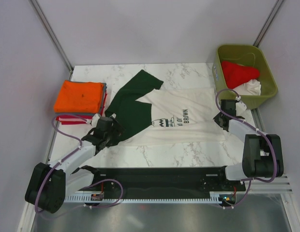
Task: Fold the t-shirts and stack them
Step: Fold the tshirt
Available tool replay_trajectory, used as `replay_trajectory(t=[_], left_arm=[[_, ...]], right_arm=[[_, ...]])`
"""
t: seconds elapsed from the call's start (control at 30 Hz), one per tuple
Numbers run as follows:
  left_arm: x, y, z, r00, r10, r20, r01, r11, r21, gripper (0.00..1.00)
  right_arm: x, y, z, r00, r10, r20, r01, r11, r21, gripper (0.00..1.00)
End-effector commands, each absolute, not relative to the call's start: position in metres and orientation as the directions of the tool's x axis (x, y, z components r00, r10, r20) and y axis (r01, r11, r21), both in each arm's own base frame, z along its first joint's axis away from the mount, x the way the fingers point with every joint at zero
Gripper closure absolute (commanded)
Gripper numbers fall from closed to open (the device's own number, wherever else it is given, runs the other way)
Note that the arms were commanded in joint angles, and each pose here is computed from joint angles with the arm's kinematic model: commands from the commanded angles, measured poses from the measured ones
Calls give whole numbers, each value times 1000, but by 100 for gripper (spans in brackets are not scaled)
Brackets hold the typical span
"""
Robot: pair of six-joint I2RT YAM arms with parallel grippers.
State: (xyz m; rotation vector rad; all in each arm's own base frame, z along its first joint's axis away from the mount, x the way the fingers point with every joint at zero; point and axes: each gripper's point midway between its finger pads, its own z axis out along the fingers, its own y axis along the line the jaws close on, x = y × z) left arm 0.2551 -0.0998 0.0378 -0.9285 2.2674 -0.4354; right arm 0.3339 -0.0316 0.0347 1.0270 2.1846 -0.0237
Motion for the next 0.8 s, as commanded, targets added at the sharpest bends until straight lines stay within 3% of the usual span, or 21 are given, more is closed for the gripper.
replay_trajectory(t=[0.0, 0.53, 0.57, 0.7, 0.77], left_arm=[[234, -80, 18, -533, -732, -425, -596, 681, -425, 0], [219, -65, 18, -512, -737, -441, -631, 671, -389, 0], [220, -65, 19, -514, -733, -445, -627, 675, -389, 0], [229, -68, 34, -543, -685, -485, -566, 726, -392, 0], [237, -72, 51, -557, -653, -513, -512, 756, -408, 0]], right_arm=[[353, -42, 66, -323, 667, -671, 687, 653, 318, 100], [359, -49, 69, -257, 689, -678, 722, 603, 339, 100], [360, -48, 71, -255, 689, -678, 720, 604, 343, 97], [360, -50, 82, -244, 670, -701, 702, 621, 349, 46], [359, -50, 95, -228, 653, -722, 674, 641, 367, 44]])
